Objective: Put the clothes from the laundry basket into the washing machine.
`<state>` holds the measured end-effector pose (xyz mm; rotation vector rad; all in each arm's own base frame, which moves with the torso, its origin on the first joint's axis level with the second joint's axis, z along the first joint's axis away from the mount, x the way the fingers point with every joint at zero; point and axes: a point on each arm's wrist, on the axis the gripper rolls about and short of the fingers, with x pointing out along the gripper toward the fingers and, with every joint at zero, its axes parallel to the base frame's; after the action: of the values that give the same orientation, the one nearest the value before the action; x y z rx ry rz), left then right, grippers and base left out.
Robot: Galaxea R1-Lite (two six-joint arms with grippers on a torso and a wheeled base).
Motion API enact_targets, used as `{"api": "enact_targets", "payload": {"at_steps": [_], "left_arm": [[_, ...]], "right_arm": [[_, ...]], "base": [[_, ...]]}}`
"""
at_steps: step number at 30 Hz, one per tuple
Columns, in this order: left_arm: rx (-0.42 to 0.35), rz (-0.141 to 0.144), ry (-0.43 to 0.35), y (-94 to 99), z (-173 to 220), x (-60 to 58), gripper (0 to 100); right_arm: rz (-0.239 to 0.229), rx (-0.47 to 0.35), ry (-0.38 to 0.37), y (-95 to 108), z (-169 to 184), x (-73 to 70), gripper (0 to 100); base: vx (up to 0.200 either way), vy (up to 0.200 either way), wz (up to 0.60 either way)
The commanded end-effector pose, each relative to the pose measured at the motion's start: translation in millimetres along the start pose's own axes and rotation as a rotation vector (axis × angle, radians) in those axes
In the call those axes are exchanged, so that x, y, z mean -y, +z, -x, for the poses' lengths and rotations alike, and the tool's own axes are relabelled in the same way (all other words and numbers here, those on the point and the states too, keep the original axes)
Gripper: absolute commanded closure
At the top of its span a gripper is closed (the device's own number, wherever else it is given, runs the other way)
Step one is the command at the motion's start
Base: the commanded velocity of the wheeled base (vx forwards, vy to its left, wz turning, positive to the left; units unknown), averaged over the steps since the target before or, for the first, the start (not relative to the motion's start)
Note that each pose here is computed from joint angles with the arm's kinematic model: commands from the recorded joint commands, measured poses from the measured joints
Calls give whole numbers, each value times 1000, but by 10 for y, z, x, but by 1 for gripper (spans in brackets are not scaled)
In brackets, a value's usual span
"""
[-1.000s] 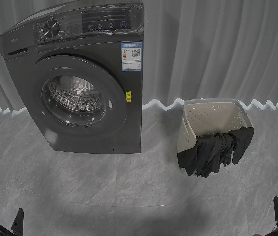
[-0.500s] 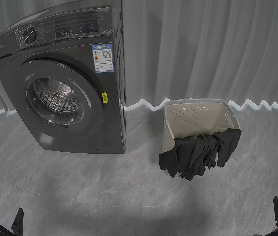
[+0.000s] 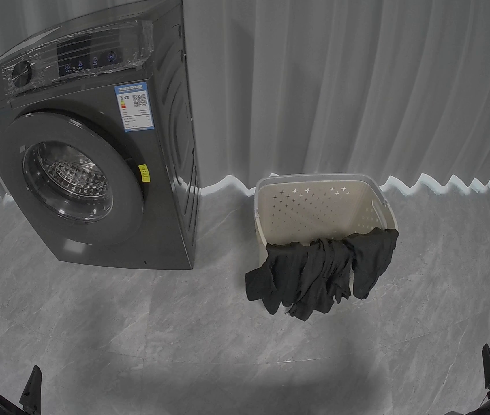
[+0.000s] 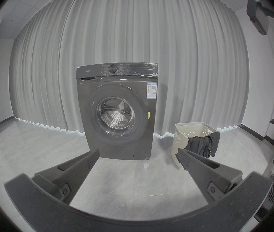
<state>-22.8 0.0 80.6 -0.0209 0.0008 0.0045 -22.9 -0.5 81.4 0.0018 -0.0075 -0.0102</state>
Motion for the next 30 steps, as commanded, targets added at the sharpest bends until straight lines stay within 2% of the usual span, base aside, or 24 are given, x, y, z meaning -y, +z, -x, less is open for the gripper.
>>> {"api": "enact_targets", "payload": {"at_steps": [1,16,30], "left_arm": [[1,1,0,-48,1,-1,0],[2,1,0,-47,1,-1,0],[1,1,-3,-48,1,-1,0]], "right_arm": [[0,-1,1,-53,0,0,0],[0,-1,3,-53,0,0,0],[0,-1,1,-53,0,0,0]], "base": [[0,-200,0],[0,-200,0],[0,0,0]]}}
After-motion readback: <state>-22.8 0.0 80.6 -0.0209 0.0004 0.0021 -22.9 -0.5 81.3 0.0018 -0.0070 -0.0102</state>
